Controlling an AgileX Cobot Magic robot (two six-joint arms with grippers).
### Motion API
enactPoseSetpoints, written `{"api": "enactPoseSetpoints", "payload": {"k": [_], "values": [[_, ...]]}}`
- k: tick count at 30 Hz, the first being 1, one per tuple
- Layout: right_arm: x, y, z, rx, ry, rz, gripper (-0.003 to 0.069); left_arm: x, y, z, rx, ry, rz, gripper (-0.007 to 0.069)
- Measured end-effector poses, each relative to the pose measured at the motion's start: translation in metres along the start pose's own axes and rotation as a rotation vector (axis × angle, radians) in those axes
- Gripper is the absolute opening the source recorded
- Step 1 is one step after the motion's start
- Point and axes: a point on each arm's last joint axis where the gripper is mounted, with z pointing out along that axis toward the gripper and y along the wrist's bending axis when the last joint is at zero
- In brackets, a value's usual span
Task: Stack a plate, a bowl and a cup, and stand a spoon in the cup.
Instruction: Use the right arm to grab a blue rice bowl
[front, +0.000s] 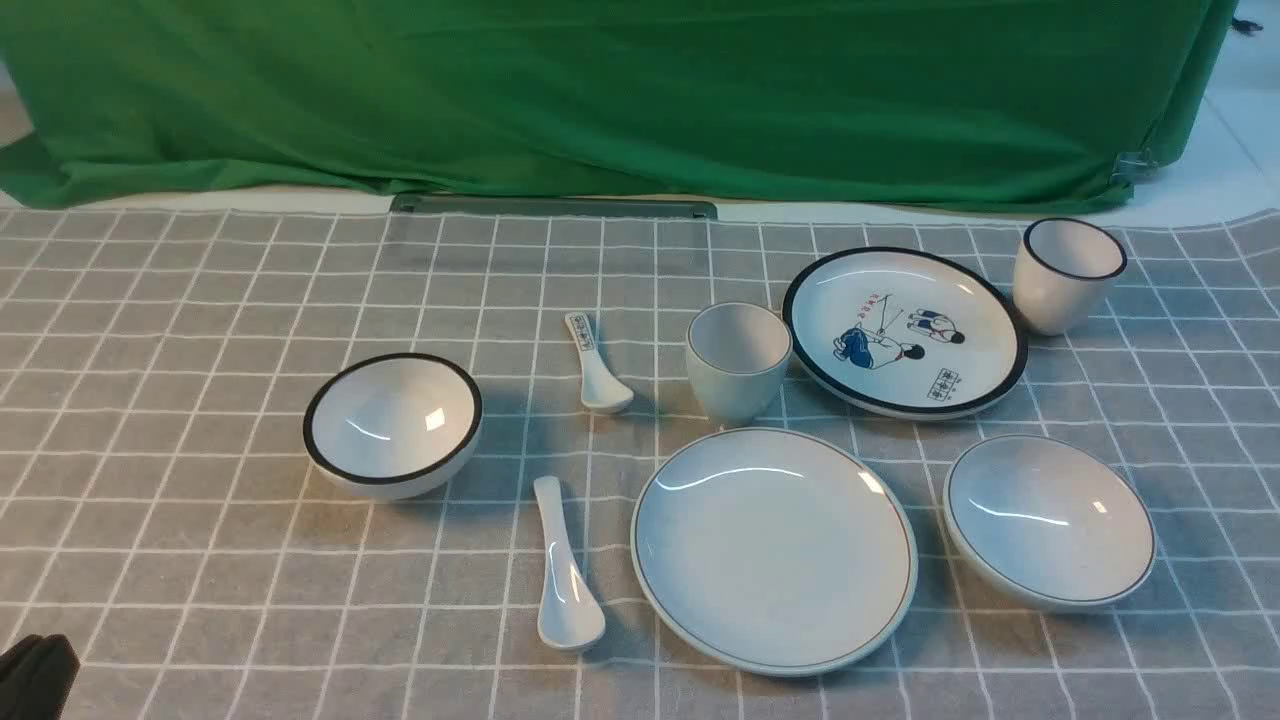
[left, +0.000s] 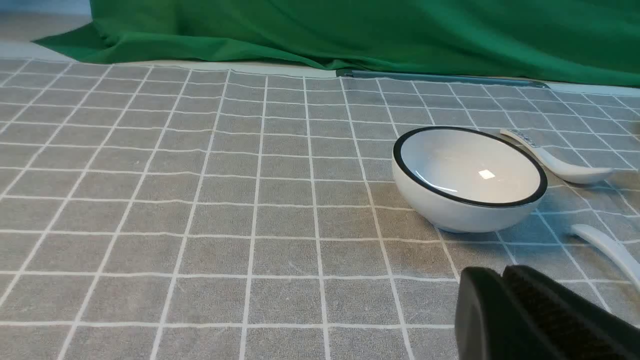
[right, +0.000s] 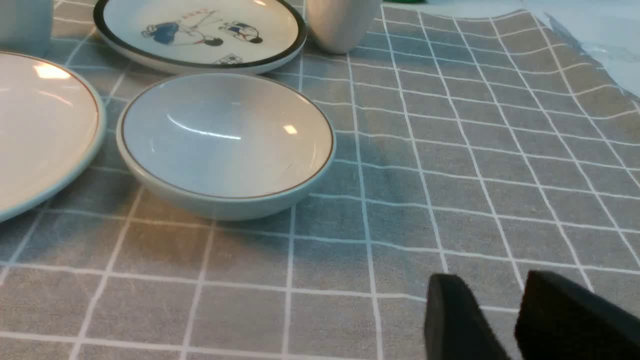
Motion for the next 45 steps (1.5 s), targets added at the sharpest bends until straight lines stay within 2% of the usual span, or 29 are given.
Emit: {"api": "enactPoseSetpoints", "payload": {"k": [20,22,25,28,33,35,38,42,45], "values": [[0.0,0.0,0.0,0.0,0.0,0.0,0.0241,0.0,0.0,0.0,-0.005,-0.005,0.016,0.0018],[0.0,0.0,0.0,0.0,0.0,0.0,0.0241,-0.005,0.001,0.0,-0.01,-0.057,0.018,0.0018],[0.0,0.0,0.0,0.0,0.0,0.0,0.0241,-0.014,0.001,-0.001,0.001,-0.152,-0.113,0.0018],[0.0,0.0,0.0,0.0,0.0,0.0,0.0241,-0.029,0.004,-0.005,0.012,-0.326,-0.359,0.0018],[-0.001,0.0,0.0,0.001,-0.013,0.001,0.0241,-0.046,0.012,-0.013,0.002,-0.554,-0.507,0.0018],[-0.006,0.001,0.0,-0.01,-0.065,0.074,0.0241,-0.053,0.015,-0.019,0.007,-0.662,-0.568,0.0018],[-0.023,0.001,-0.003,-0.07,-0.249,0.448,0.0242,-0.064,0.02,-0.03,0.066,-0.849,-0.723,0.0018],[-0.036,-0.003,-0.007,-0.123,-0.398,0.755,0.0242,-0.087,0.015,-0.038,0.144,-0.845,-0.786,0.0018],[-0.041,-0.005,-0.01,-0.142,-0.468,0.836,0.0242,-0.117,0.006,-0.044,0.184,-0.76,-0.745,0.0018]]}}
